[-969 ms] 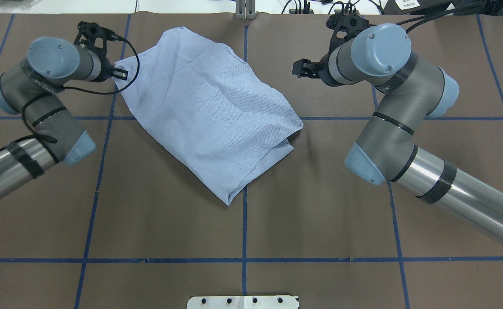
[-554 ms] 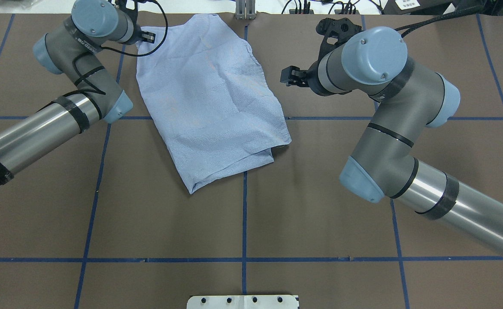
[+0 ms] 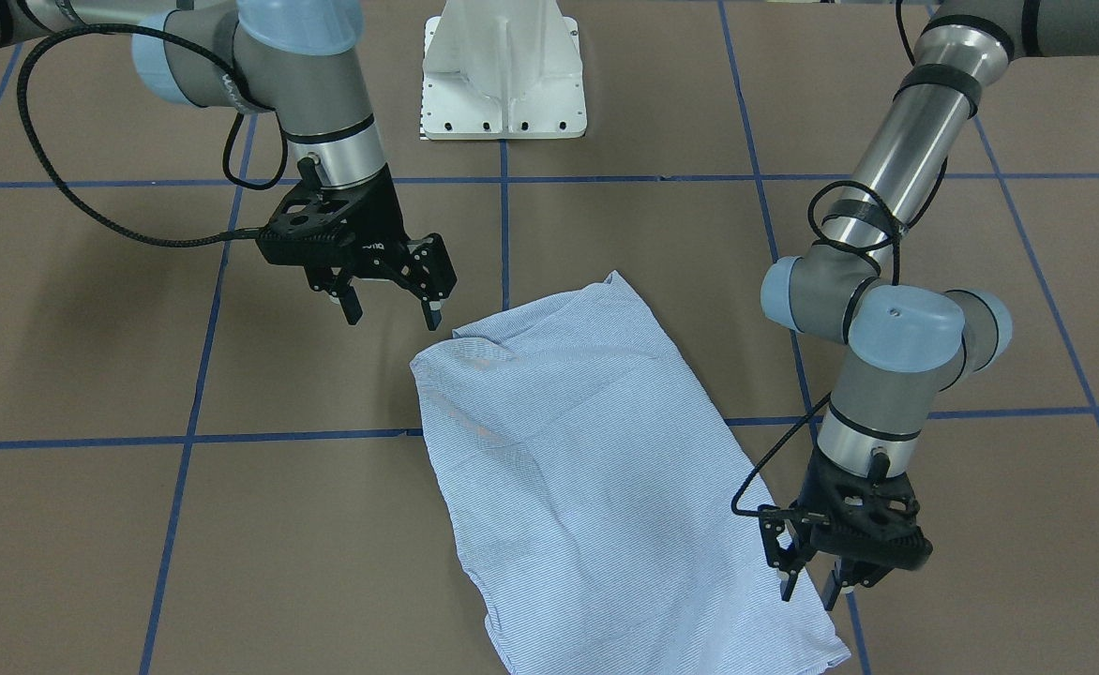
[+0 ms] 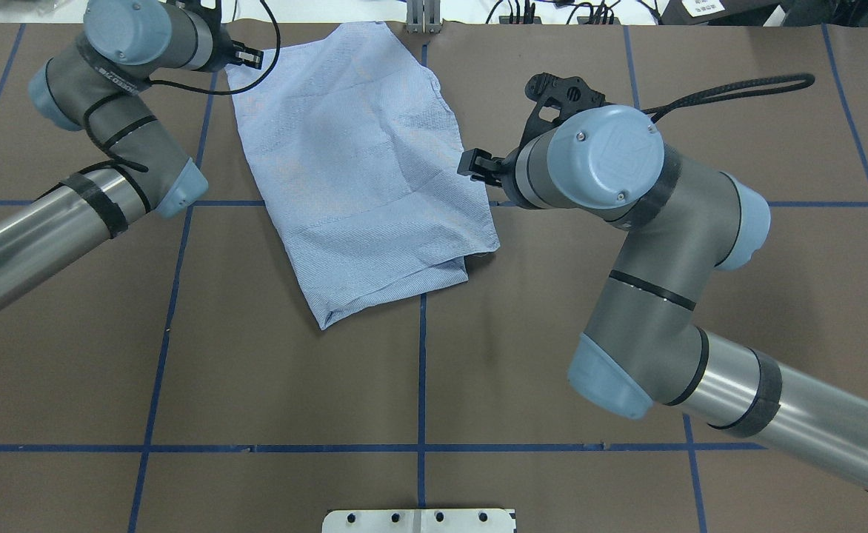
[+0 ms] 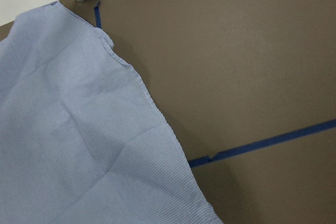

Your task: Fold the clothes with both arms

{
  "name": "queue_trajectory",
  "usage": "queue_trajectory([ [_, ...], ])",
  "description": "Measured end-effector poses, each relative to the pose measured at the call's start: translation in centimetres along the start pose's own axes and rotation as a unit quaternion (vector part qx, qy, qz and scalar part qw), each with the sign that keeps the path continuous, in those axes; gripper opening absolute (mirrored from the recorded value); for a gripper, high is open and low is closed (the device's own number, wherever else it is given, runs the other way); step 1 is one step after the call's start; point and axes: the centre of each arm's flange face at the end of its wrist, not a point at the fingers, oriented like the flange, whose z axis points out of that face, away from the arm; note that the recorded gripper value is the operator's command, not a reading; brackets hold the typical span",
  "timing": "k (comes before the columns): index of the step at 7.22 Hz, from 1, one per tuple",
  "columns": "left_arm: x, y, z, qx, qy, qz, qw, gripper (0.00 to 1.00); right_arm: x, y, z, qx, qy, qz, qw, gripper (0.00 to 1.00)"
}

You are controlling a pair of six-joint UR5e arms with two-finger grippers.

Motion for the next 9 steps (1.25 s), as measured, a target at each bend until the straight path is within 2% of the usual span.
queue_trajectory([
  [3, -1.1, 1.6, -3.4, 0.002, 0.029, 0.002, 0.9996, 1.00, -0.3, 6.8, 2.5, -0.013, 0.033, 0.098, 0.9946, 0.99],
  [5, -1.1, 1.9, -4.1, 0.005, 0.033, 0.003, 0.9994, 1.00, -0.7, 8.5, 5.5, 0.002, 0.055, 0.144, 0.9881, 0.98],
  [7, -0.8, 1.7, -4.5, 0.009, 0.037, 0.003, 0.9993, 1.00, -1.8, 9.5, 9.0, 0.024, 0.074, 0.167, 0.9829, 0.96],
  [9, -0.7, 1.7, -4.6, 0.009, 0.038, 0.003, 0.9992, 1.00, -2.7, 9.9, 12.1, 0.035, 0.076, 0.185, 0.9791, 0.95],
])
